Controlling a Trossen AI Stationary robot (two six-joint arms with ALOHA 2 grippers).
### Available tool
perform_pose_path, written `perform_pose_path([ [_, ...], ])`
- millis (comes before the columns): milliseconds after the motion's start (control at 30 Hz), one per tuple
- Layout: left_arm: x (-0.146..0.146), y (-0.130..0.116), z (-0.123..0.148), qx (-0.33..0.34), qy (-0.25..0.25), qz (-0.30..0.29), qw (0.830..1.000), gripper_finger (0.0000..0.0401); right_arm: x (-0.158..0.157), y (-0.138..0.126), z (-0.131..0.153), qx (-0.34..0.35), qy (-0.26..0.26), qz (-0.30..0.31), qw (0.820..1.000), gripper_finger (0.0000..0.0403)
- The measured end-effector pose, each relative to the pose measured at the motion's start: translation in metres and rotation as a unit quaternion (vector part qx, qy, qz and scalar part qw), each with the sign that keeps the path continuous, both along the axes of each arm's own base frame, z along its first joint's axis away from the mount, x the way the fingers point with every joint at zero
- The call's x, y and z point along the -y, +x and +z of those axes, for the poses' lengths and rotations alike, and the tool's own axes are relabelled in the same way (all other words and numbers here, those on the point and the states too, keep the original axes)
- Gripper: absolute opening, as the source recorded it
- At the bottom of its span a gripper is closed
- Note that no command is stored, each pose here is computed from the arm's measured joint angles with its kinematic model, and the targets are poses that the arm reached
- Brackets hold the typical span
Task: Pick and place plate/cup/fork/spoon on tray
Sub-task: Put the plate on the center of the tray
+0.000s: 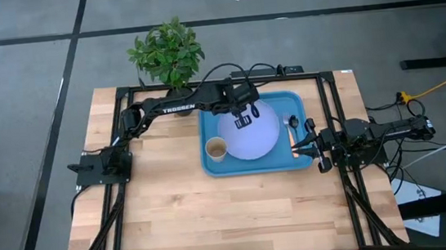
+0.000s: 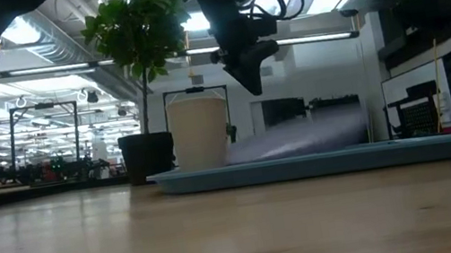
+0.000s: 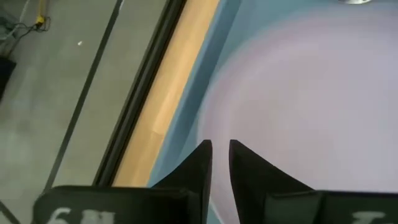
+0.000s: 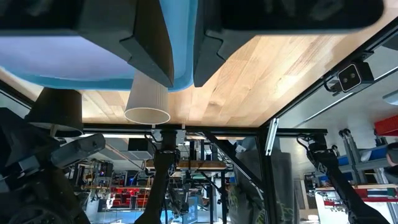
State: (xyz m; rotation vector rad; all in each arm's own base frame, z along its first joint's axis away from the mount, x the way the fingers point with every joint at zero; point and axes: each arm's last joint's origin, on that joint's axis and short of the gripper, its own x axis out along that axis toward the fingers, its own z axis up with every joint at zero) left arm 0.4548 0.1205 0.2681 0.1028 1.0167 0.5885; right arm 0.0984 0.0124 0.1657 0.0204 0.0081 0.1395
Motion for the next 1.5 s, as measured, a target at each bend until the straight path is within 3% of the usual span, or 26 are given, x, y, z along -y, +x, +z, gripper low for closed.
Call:
perform_pose_path([
  [333, 0.002, 0.005, 0.004, 0.028, 0.019, 0.004, 0.999, 0.0054, 0.000, 0.000, 0.000, 0.000, 0.000, 0.000, 1.000, 0.0067],
  [600, 0.044, -0.007, 0.052, 0.082, 0.027, -0.036, 0.996, 0.0055, 0.000, 0.000, 0.000, 0.000, 0.000, 0.000, 1.000, 0.0067],
  [867, 0.111, -0.051, 0.089, 0.017, 0.008, -0.105, 0.994, 0.0055, 0.000, 0.000, 0.000, 0.000, 0.000, 0.000, 1.000, 0.0067],
  [1000, 0.142, -0.077, 0.099, -0.009, -0.023, -0.091, 0.996, 0.0055, 0.000, 0.000, 0.000, 0.000, 0.000, 0.000, 1.000, 0.0067],
  [1100, 0.165, -0.097, 0.100, -0.055, -0.038, -0.089, 0.994, 0.0055, 0.000, 0.000, 0.000, 0.000, 0.000, 0.000, 1.000, 0.0067],
  [1167, 0.176, -0.112, 0.097, -0.122, -0.047, -0.106, 0.986, 0.0055, 0.000, 0.000, 0.000, 0.000, 0.000, 0.000, 1.000, 0.0067],
  [1267, 0.180, -0.121, 0.100, -0.132, -0.058, -0.100, 0.985, 0.0055, 0.000, 0.000, 0.000, 0.000, 0.000, 0.000, 1.000, 0.0067],
  [1500, 0.173, -0.155, 0.118, -0.097, -0.083, -0.183, 0.975, 0.0055, 0.000, 0.000, 0.000, 0.000, 0.000, 0.000, 1.000, 0.0067],
])
